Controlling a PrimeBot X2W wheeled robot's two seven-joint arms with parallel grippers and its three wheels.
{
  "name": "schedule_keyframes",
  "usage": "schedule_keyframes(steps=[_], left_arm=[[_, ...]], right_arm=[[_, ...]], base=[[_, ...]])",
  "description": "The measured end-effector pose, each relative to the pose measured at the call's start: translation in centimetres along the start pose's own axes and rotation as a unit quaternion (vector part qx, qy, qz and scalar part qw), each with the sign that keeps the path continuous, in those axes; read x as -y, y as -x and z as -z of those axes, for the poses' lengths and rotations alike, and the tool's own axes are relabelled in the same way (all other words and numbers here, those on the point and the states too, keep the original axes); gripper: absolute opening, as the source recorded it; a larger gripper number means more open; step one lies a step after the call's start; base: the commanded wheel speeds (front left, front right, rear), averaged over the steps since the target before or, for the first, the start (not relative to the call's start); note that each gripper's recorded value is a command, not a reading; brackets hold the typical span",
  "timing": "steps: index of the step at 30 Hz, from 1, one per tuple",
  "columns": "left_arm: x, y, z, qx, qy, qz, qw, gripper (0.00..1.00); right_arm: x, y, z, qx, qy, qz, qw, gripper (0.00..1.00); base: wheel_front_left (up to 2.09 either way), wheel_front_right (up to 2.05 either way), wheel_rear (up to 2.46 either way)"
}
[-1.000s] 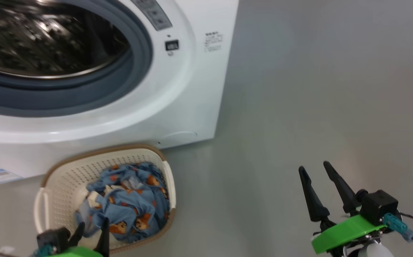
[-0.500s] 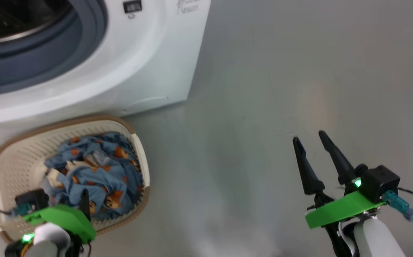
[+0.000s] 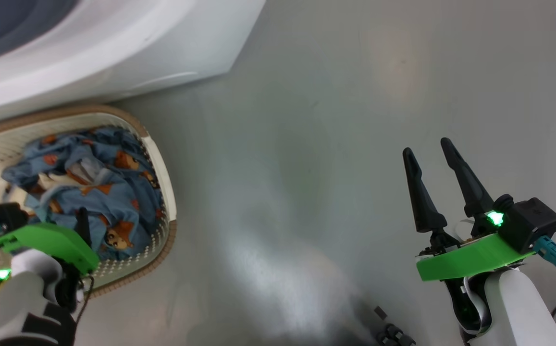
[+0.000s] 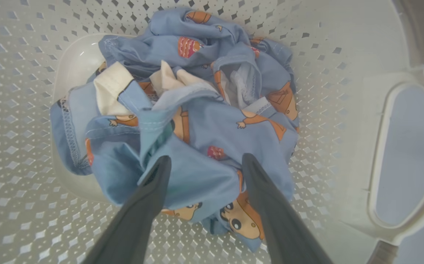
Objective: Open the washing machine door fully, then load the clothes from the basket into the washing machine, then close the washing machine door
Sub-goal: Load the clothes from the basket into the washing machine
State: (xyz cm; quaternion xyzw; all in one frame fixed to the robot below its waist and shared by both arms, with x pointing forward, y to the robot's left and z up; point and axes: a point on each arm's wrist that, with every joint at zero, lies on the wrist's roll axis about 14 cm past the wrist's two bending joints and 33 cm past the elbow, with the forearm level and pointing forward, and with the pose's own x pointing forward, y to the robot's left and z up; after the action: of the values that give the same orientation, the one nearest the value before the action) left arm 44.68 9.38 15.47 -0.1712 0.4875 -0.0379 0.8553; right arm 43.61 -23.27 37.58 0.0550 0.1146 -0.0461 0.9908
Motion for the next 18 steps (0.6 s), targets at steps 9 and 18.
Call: schedule_keyframes(steps=[9, 18], left_arm=[[0.4, -3.5, -0.2, -0.014, 0.001, 0.004, 1.0, 1.0], [0.5, -7.2, -0.2, -0.041, -0.028, 0.013, 0.999, 1.0]], right_arm=[[1.0, -0.5, 1.8, -0.02, 0.011, 0.013, 1.0, 1.0], [2.4, -1.4, 2.9, -0.027, 0.029, 0.027, 0.999, 1.0]], base=[[0.0, 0.0, 0.0], [0.0, 0.0, 0.0]])
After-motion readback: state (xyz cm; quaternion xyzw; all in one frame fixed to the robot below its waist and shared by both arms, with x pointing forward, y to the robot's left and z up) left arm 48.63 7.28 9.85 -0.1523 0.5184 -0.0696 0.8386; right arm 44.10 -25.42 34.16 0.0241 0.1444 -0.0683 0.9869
